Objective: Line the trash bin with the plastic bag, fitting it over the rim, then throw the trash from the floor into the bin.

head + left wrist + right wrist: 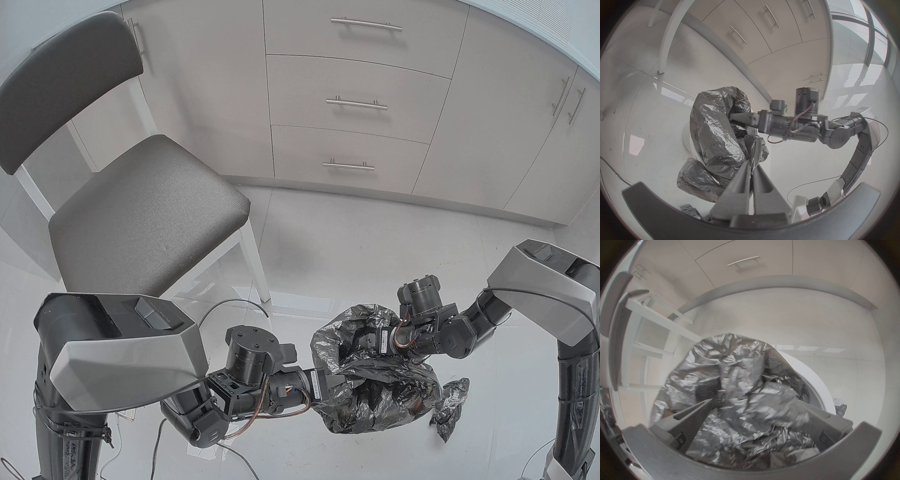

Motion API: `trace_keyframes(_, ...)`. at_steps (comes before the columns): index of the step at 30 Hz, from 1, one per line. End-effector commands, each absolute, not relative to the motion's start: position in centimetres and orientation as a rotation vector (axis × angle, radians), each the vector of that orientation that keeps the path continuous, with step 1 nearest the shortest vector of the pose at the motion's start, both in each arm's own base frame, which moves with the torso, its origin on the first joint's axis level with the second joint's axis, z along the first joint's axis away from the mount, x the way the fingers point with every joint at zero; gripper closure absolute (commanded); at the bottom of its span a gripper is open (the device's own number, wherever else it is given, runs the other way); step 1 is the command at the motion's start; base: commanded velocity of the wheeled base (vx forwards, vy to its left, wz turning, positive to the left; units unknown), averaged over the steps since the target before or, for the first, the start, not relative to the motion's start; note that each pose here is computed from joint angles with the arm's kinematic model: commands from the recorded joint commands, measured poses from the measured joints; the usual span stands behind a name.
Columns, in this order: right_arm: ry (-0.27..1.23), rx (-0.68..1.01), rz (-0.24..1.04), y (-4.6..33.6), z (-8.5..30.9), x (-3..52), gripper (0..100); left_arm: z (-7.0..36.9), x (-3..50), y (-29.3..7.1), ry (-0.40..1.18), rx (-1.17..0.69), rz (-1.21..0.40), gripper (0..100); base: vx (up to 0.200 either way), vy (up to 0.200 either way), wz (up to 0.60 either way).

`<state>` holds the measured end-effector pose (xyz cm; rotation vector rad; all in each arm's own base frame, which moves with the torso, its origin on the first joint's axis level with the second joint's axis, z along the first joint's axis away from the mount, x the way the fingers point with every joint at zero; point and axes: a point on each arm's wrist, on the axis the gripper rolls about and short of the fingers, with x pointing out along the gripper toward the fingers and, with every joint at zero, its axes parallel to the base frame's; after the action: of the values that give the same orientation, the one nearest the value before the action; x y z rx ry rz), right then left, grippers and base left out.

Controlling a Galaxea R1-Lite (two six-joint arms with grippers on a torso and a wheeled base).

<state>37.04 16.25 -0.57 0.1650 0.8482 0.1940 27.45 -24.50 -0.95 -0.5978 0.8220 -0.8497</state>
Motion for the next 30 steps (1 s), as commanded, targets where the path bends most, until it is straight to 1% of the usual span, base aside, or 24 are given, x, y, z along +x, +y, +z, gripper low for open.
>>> trace_keyframes(1,0.818,0.237,0.217,15.8,2.8,35.5,0,-1.0,27.5,-24.5,0.823,-0.598,-0.849,100,0.000,0.000,0.00)
trace_keyframes(5,0.815,0.284,0.236,15.0,4.5,33.9,0,-1.0,27.5,-24.5,0.823,-0.598,-0.849,100,0.000,0.000,0.00)
trace_keyframes(9,0.778,0.333,0.254,14.4,6.7,32.4,0,-1.0,27.5,-24.5,0.823,-0.598,-0.849,100,0.000,0.000,0.00)
trace_keyframes(12,0.737,0.336,0.266,14.1,7.0,31.6,0,-1.0,27.5,-24.5,0.823,-0.598,-0.849,100,0.000,0.000,0.00)
trace_keyframes(14,0.737,0.336,0.266,14.1,7.0,31.6,0,-1.0,27.5,-24.5,0.823,-0.598,-0.849,100,0.000,0.000,0.00)
trace_keyframes(15,0.688,0.345,0.279,13.7,6.3,30.6,0,-1.0,27.4,-24.5,0.824,-0.598,-0.849,100,0.000,0.000,0.00)
trace_keyframes(18,0.653,0.356,0.286,13.3,5.2,29.8,0,-1.0,27.4,-24.5,0.825,-0.599,-0.848,100,0.000,0.000,0.00)
trace_keyframes(20,0.622,0.377,0.289,12.5,3.1,29.1,0,-1.0,27.5,-24.4,0.824,-0.600,-0.847,100,0.000,0.000,0.00)
trace_keyframes(22,0.619,0.362,0.287,12.5,1.1,29.2,0,-1.0,27.5,-24.5,0.823,-0.601,-0.847,100,0.000,0.000,0.00)
trace_keyframes(24,0.612,0.350,0.301,12.8,0.2,28.9,0,-1.0,27.5,-24.5,0.823,-0.599,-0.845,100,0.000,0.000,0.00)
trace_keyframes(28,0.639,0.293,0.331,13.1,-0.4,28.0,0,-1.0,27.5,-24.5,0.823,-0.600,-0.847,100,0.000,0.000,0.00)
trace_keyframes(30,0.659,0.231,0.353,13.1,-0.9,27.3,0,-1.0,27.5,-24.5,0.823,-0.600,-0.844,100,0.000,0.000,0.00)
